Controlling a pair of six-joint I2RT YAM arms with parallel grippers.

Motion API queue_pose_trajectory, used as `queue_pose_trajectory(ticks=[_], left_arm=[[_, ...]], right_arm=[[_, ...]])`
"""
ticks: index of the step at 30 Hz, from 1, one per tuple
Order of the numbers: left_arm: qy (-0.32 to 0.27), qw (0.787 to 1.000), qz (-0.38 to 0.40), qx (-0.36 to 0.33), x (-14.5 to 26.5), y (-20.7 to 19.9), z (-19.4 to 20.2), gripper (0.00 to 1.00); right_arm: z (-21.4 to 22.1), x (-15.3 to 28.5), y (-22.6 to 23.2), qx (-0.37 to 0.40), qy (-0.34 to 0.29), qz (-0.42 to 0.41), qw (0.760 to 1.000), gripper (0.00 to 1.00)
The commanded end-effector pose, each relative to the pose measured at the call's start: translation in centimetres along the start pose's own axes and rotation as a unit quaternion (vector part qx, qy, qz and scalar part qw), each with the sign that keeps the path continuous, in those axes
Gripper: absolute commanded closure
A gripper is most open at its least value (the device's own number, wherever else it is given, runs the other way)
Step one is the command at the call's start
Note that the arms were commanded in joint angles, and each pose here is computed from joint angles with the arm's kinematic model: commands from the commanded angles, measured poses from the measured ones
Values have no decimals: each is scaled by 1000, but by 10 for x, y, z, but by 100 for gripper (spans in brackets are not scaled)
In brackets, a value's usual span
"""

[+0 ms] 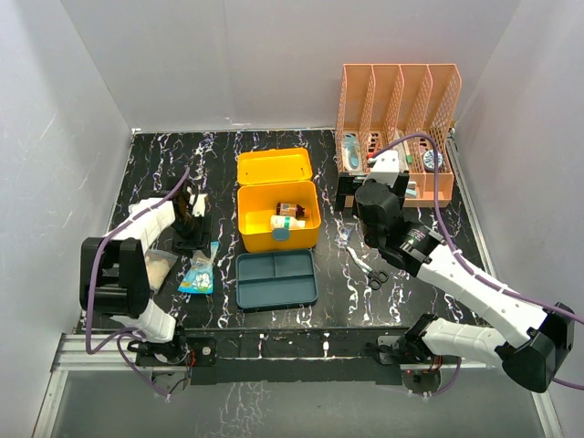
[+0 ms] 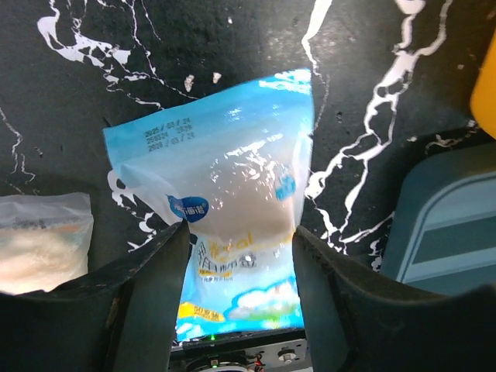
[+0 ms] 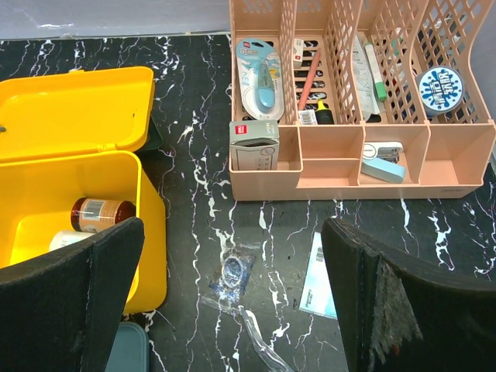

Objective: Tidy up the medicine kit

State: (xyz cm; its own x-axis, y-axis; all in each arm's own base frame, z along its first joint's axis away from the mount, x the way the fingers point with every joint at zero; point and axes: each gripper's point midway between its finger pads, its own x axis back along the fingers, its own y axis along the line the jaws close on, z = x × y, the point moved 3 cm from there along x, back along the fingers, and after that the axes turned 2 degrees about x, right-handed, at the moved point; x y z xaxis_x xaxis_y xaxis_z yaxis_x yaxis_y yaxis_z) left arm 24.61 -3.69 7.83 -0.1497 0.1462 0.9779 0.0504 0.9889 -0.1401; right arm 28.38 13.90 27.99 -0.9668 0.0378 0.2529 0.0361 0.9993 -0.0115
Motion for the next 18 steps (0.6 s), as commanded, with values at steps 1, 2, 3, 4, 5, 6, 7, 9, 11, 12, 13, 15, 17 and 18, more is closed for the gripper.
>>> queue_pose_trajectory(ticks=[1,2,3,4,5,6,7,9,11,12,13,15,17,18], left_arm=[[35,999,-16,14,-10,6,8,47],[40,999,-18,14,-12,7,8,48],[47,999,-19,15,-15,8,9,50],[54,998,-20,16,-18,8,11,52],[58,998,-20,16,-19,8,11,55],[62,998,-19,15,-21,8,12,60],[64,998,-18,16,-21,8,12,68],[64,998,-19,15,-21,9,12,89],[59,998,-18,13,-19,8,11,100],[57,998,-16,10,-16,7,10,100],[51,999,-15,7,-12,7,7,100],[37,999,-9,4,4,3,-3,100],[15,1000,-5,-2,31,-2,-19,100],[-8,1000,-6,-5,46,-4,-31,100]], right_arm=[[-17,4,-5,-29,-24,10,999,2],[-18,4,-6,-28,-24,10,999,2],[-19,6,-7,-30,-25,11,999,2],[-18,7,-9,-29,-25,12,999,2],[-19,8,-10,-30,-26,14,999,2],[-18,9,-12,-30,-27,16,999,2],[-18,10,-13,-30,-28,17,999,2],[-14,10,-15,-29,-27,20,999,2],[-13,10,-16,-28,-26,21,999,2],[-12,9,-16,-27,-26,22,999,2],[-11,8,-15,-25,-25,22,999,2],[-9,6,-13,-21,-23,21,999,2],[-8,5,-11,-20,-22,19,999,2],[-9,4,-11,-21,-23,17,999,2]])
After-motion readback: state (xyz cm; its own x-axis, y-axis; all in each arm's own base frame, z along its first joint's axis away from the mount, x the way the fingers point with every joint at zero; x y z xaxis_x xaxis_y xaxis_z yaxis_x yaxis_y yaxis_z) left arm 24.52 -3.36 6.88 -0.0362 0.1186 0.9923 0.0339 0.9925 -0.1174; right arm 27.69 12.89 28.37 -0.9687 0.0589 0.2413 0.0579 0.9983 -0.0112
